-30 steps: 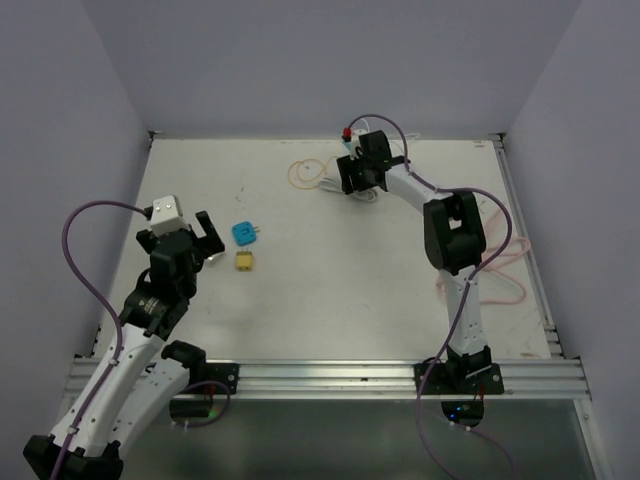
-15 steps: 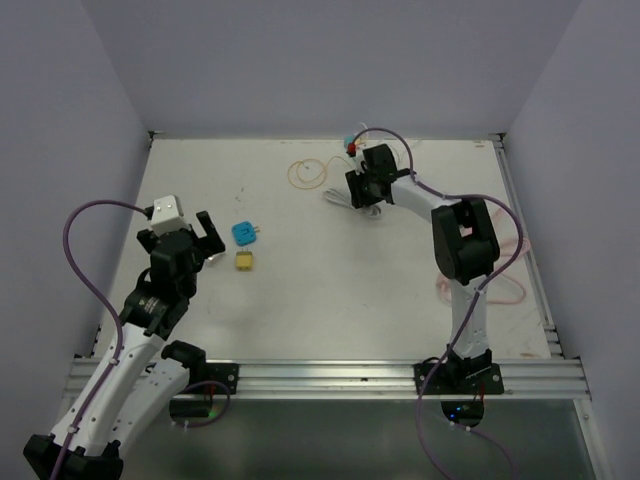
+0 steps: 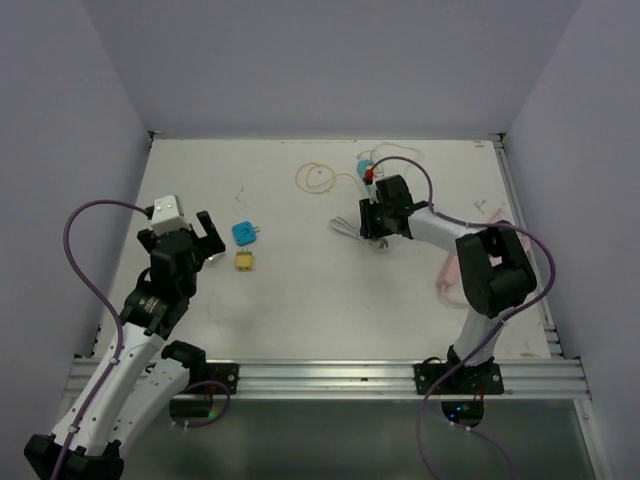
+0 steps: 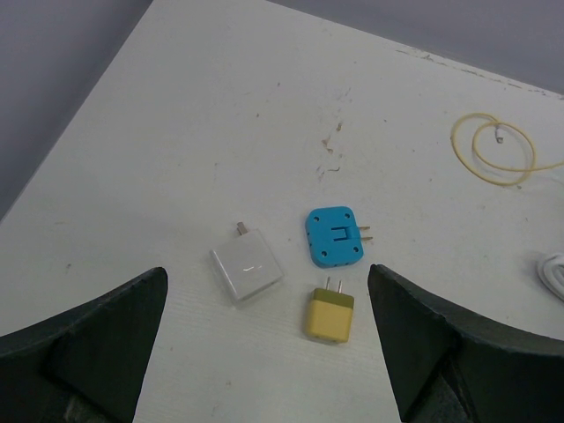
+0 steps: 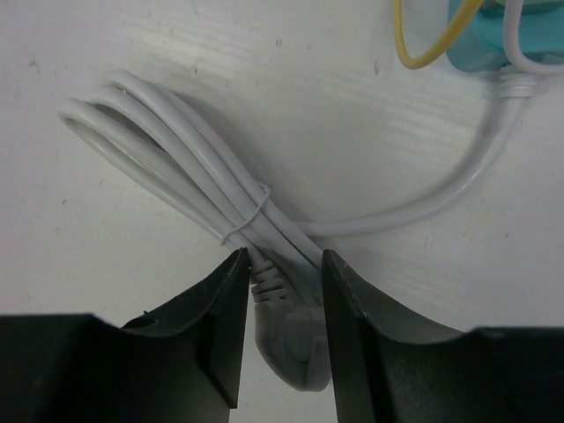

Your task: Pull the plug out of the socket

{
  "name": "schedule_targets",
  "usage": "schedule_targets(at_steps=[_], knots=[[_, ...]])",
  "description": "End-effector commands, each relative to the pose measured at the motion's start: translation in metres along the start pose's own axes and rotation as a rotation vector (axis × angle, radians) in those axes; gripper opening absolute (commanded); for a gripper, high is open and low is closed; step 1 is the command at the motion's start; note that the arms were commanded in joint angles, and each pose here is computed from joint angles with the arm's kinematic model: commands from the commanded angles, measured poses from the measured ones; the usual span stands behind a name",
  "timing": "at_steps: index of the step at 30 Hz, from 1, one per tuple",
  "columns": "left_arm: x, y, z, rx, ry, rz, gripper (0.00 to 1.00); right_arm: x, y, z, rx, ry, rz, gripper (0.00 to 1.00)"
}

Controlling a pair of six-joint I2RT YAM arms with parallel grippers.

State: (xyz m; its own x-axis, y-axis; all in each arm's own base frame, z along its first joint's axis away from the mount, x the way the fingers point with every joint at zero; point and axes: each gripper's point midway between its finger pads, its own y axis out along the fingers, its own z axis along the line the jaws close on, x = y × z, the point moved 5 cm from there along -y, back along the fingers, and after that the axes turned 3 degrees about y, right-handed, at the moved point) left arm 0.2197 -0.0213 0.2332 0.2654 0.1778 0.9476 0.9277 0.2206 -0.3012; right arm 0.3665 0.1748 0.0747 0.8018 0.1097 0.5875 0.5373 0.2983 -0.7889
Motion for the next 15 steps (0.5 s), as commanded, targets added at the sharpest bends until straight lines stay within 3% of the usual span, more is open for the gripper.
schedule_targets(at_steps=[1, 15], knots=[[0.011, 0.001, 0.000, -0.004, -0.006, -0.049, 1.00, -0.081, -0.016, 0.003, 0.002, 0.109, 0.257, 0.40], [0.009, 0.001, 0.002, 0.006, -0.008, -0.043, 1.00, -0.162, -0.097, 0.001, -0.016, 0.173, 0.333, 0.43]])
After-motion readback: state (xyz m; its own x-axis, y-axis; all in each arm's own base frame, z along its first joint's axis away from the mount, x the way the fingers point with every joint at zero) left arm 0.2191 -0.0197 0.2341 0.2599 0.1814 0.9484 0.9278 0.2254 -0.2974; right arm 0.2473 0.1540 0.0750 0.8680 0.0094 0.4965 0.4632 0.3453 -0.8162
